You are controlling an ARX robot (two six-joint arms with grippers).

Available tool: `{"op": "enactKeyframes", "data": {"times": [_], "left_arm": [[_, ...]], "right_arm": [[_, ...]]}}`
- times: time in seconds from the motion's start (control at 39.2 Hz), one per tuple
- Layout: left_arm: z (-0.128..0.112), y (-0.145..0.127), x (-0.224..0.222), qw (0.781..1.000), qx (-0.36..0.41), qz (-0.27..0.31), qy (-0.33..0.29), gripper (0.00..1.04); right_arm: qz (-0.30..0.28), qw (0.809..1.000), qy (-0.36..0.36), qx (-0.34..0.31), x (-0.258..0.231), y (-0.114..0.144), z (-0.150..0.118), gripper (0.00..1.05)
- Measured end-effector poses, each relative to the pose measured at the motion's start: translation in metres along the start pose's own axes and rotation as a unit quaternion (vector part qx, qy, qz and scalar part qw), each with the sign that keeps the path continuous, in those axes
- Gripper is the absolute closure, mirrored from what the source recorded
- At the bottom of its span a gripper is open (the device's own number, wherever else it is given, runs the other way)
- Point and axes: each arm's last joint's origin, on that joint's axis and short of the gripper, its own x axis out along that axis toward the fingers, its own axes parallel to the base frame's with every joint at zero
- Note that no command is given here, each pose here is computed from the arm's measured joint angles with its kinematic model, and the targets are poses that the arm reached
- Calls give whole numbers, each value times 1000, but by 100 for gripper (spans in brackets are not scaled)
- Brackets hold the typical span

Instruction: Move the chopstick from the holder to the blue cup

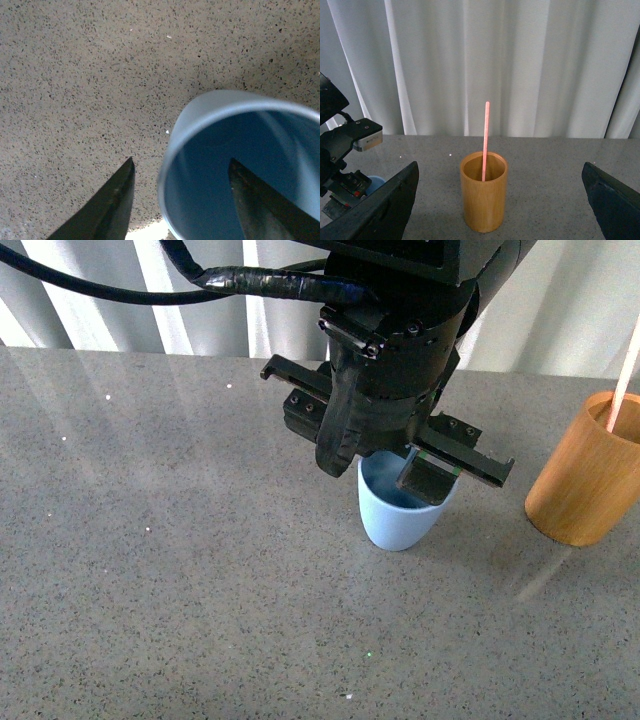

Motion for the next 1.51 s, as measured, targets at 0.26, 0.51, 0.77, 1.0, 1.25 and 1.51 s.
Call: {"op": "enactKeyframes", "data": {"times": [0.26,0.51,0.77,1.0,1.25,1.51], "left_arm": [[0,8,0,1000,-4,3,-1,6],[-2,50,-45,989,-71,53,-120,7],[-67,122,-154,895,-222,147,-357,7],[-103,118,-177,874,-248,135,-396,7],[-157,129,-168,838,-206,155,-480,48],[-210,134,-162,843,-199,160,-473,97]], "right_arm": [[0,1000,0,0,0,0,0,10],[0,1000,0,0,0,0,0,10],[0,1000,0,0,0,0,0,10],[1,1000,0,0,0,0,0,10],[0,1000,0,0,0,0,0,10],[0,1000,0,0,0,0,0,10]]}}
